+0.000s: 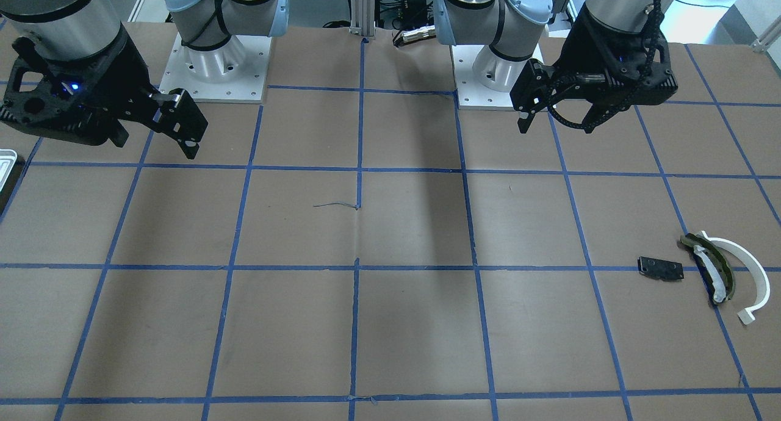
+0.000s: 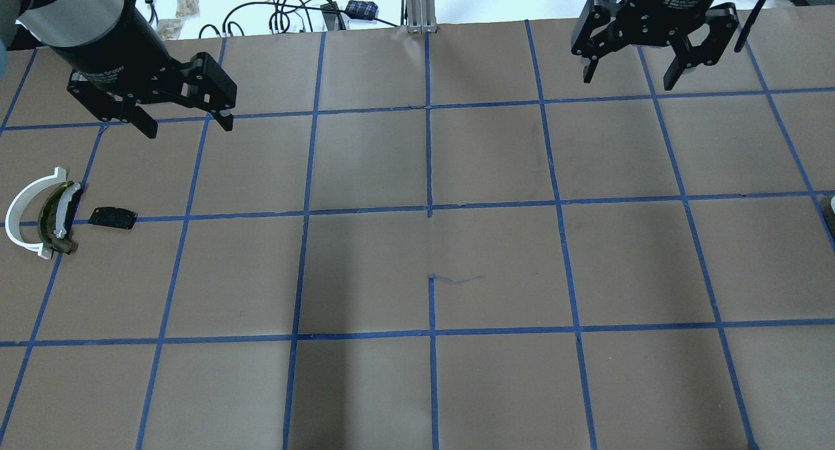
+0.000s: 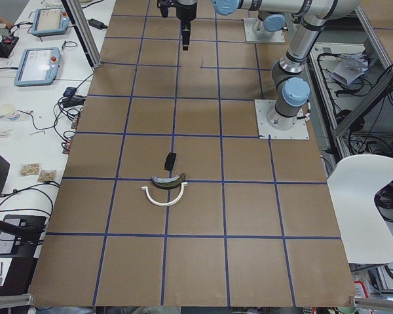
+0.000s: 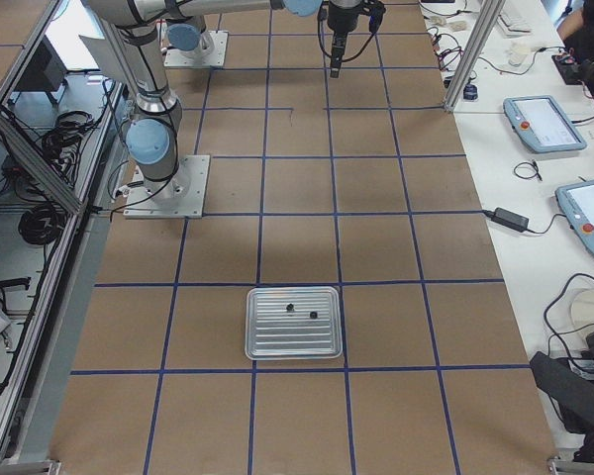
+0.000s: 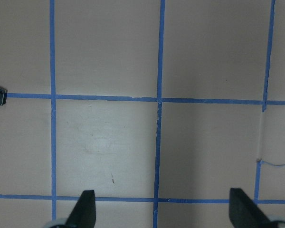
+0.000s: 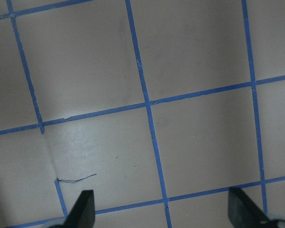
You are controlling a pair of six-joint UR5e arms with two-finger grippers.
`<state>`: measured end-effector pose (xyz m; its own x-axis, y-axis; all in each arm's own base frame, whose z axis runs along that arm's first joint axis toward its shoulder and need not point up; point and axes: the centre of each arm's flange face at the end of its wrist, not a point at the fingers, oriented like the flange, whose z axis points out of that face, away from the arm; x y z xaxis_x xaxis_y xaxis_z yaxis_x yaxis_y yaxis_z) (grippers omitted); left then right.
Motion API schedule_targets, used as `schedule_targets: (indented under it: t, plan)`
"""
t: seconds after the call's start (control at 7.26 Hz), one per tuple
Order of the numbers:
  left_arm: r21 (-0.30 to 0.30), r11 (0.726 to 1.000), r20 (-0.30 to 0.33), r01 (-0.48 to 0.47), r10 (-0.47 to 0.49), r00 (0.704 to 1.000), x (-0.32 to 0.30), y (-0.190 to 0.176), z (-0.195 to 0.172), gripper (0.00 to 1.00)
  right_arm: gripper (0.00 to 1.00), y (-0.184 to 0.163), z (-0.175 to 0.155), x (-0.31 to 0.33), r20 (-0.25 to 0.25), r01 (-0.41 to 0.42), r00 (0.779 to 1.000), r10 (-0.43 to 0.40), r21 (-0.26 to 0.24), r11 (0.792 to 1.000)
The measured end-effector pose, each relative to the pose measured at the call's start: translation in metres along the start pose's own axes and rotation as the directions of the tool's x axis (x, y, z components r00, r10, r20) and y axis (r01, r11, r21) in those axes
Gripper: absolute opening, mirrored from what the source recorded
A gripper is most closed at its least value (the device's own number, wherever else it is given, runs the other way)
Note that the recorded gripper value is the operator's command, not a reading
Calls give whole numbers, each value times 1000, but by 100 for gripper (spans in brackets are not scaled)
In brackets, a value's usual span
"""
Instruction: Place bearing gear from tray to pile
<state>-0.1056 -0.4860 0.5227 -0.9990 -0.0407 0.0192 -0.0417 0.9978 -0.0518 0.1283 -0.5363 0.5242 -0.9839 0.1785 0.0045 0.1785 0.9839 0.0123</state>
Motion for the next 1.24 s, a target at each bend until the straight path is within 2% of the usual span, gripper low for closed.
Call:
schedule_targets:
  t: [0.83, 0.96, 1.24]
  plan:
    - [8, 1000, 9, -28, 28, 1000, -1, -3, 0, 100, 100, -5, 4, 7, -9, 24, 1000, -24, -10, 1000]
    - [11, 1000, 9, -29, 29, 1000, -1, -3, -1, 100, 100, -12, 4, 25, -33, 52, 998, -52, -9, 999]
    - [13, 999, 9, -29, 29, 1000, -1, -3, -1, 100, 100, -32, 3, 98, -78, 142, 986, -144, -27, 989]
